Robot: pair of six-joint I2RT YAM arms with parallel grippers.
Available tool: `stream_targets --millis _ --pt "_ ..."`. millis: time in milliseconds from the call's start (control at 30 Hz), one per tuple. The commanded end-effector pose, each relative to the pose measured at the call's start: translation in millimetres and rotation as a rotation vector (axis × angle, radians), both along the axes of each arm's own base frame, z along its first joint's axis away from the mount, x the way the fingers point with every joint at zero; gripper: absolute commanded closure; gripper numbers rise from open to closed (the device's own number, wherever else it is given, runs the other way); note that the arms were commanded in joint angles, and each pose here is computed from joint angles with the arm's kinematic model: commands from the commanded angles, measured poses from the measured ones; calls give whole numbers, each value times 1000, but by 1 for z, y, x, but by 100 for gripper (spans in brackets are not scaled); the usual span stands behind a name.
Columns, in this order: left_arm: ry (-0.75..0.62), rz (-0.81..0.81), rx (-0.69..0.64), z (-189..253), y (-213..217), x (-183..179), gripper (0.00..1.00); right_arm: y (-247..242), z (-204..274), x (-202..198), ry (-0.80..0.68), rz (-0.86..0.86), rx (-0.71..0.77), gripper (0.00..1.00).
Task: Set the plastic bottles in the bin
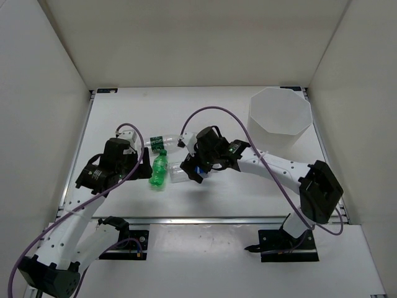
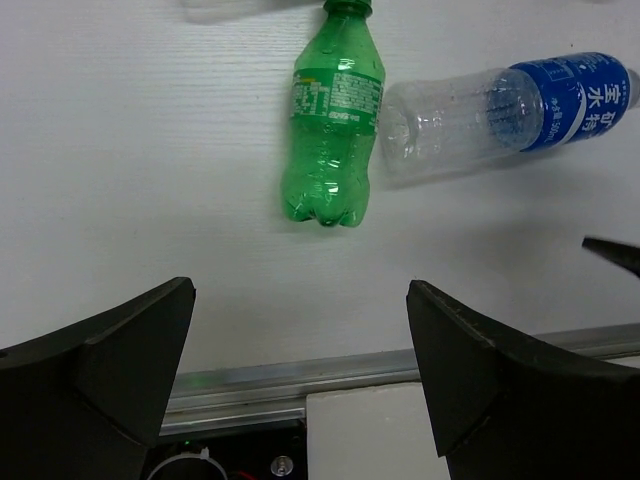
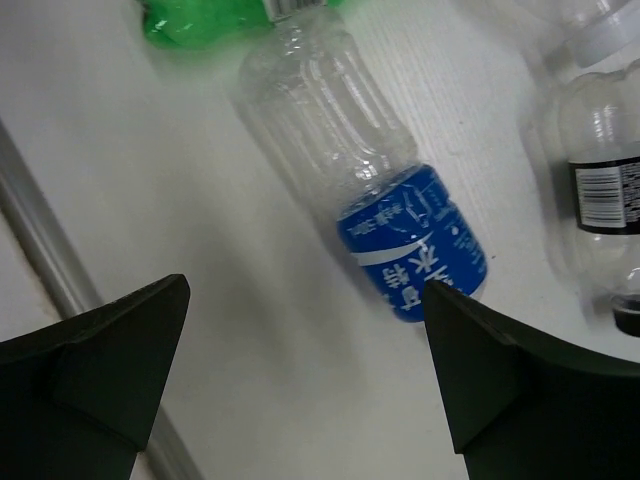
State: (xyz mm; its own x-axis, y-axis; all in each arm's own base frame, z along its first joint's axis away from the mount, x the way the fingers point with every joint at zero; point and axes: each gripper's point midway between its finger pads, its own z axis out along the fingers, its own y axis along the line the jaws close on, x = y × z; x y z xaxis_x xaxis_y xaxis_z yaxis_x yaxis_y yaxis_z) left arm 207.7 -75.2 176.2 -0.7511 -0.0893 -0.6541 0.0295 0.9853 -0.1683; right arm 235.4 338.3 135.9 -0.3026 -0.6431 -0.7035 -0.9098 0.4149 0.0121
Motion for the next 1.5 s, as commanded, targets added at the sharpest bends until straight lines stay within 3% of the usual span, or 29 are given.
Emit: stream_targets --millis 0,200,333,700,900,933,967,1000,1167,1300,1467 --pt "-40 -58 -41 2 -11 5 1 11 18 34 -133 66 53 1" --pt "-29 -53 -14 -8 -10 14 1 16 -12 50 -155 198 5 1" --pt "-25 -57 -32 -14 -17 24 1 23 -24 36 -130 307 34 1" --pt "20 -43 -4 -42 -21 44 1 32 -90 34 -67 313 -80 3" --pt "25 -36 -15 -47 -20 45 1 32 -87 30 -39 284 -69 17" --pt "34 -41 -7 -51 -21 45 2 34 -84 25 -40 287 -77 35" --pt "38 -40 -6 -53 -20 45 1 34 -74 30 -59 258 -68 73" --pt "45 -47 -5 -56 -22 45 1 33 -64 31 -93 241 -70 82" --pt "63 -58 2 -69 -26 48 1 33 13 23 -243 206 45 76" --pt "49 -79 -3 -75 -36 57 2 14 126 33 -371 71 263 80" --pt "80 -132 19 -93 -52 64 2 -72 250 72 -603 -180 430 73"
